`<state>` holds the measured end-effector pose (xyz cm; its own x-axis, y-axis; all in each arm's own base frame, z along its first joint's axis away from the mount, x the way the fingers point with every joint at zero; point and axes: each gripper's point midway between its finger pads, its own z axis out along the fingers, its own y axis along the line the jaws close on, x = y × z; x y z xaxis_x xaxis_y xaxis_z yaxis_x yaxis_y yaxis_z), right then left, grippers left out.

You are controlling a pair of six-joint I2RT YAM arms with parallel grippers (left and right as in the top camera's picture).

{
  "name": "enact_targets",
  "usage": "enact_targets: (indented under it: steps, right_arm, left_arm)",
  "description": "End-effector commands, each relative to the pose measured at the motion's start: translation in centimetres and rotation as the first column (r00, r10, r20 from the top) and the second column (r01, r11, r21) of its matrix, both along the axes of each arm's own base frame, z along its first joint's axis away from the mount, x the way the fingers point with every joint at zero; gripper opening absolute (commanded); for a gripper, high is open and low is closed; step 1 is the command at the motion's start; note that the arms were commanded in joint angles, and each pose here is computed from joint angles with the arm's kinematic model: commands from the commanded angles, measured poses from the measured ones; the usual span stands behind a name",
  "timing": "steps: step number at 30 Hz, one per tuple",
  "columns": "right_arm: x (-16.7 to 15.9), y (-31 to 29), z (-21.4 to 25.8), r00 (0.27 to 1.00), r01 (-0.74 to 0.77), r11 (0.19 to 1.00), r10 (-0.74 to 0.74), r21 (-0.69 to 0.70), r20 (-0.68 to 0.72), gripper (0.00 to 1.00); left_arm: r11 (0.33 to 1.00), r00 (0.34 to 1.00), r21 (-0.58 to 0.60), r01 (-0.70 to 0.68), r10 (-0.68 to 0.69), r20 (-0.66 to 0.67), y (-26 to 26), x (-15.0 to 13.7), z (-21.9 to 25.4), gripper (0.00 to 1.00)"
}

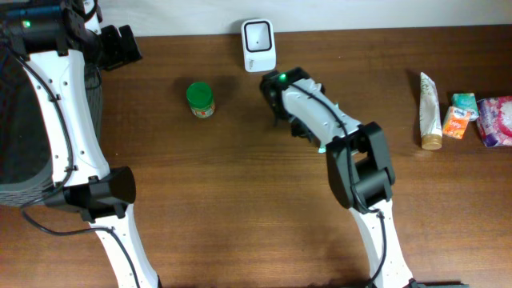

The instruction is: Scan the item barcode

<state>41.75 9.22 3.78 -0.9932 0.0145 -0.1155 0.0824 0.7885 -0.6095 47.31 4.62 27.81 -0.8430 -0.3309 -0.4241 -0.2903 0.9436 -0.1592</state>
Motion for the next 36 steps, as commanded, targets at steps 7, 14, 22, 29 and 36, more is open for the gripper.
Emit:
enact_targets:
  steps: [7,14,22,29,36]
  right_arm:
    - [0.2,11.3,0.4,0.977,-0.209,0.936,0.214,0.284,0.015,0.6]
    - [1.7,11.1,5.2,0.974,-0.186,0.832,0.225,0.522,-0.012,0.71]
    - [-0.8,7.8,-0.7,0.939,0.012,0.642,0.255,0.766,-0.228,0.53]
    - [0.5,9.2,-1.1,0.957,0.025,0.527,0.233,0.85,-0.173,0.42]
    - [1.3,10.8,4.3,0.974,0.008,0.57,0.18,0.822,-0.135,0.52]
  left_arm:
    - [1.0,0.999,0.013,-0.013,0.013,0.043,0.4,-0.6,1.8,0.99]
    - [1.0,0.999,0.013,-0.013,0.013,0.043,0.4,-0.6,1.8,0.99]
    - [1.0,0.999,0.013,-0.013,0.013,0.043,0.4,-0.6,1.8,0.99]
    - [1.0,0.999,0.013,-0.013,0.013,0.043,0.4,-0.6,1.8,0.99]
    - [1.0,0.999,0.013,-0.013,0.013,0.043,0.4,-0.6,1.8,0.99]
